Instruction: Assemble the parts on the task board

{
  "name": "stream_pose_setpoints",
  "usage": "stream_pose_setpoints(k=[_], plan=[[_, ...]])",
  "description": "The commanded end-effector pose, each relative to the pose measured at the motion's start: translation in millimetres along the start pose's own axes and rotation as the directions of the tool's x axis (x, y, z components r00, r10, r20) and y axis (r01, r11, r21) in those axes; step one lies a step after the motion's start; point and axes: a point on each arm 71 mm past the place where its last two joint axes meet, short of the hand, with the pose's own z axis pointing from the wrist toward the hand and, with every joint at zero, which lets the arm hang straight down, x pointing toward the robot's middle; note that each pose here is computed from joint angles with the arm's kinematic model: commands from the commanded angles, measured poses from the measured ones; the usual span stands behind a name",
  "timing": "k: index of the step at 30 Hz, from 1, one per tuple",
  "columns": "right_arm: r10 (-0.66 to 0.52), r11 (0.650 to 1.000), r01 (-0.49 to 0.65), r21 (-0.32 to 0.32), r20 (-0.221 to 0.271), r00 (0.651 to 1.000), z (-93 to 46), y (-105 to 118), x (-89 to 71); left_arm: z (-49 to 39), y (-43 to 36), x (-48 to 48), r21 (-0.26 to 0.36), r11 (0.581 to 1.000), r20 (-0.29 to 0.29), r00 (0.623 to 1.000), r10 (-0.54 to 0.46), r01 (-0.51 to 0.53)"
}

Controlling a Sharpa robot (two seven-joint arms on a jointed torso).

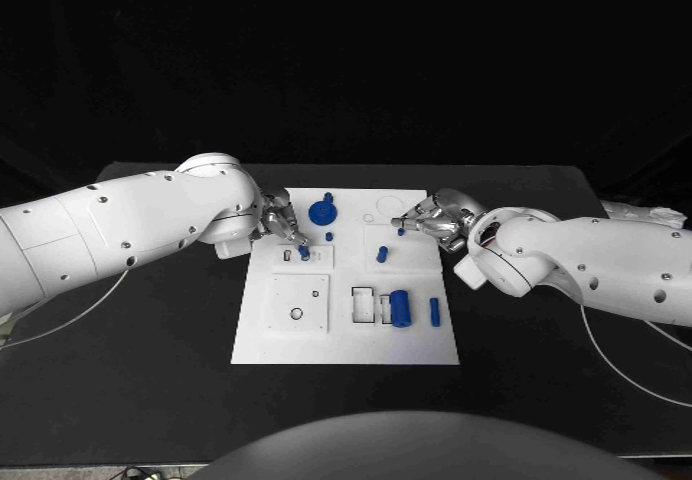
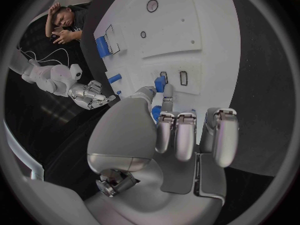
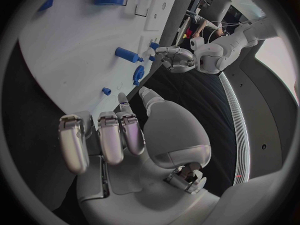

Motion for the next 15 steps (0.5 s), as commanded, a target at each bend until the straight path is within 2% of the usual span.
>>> stream_pose_setpoints(k=[1,15], plan=[[-0.008,1.000,0.008,-0.012,-0.005,1.000,0.0,0.8,0.9,-0.4,-1.7,1.3,0.006,1.000,-0.013,1.000,0.011,-0.011],[-0.008,1.000,0.008,-0.011,-0.005,1.000,0.1,0.6,0.8,-0.4,-1.0,1.8,0.005,1.000,-0.023,1.000,0.016,-0.016]])
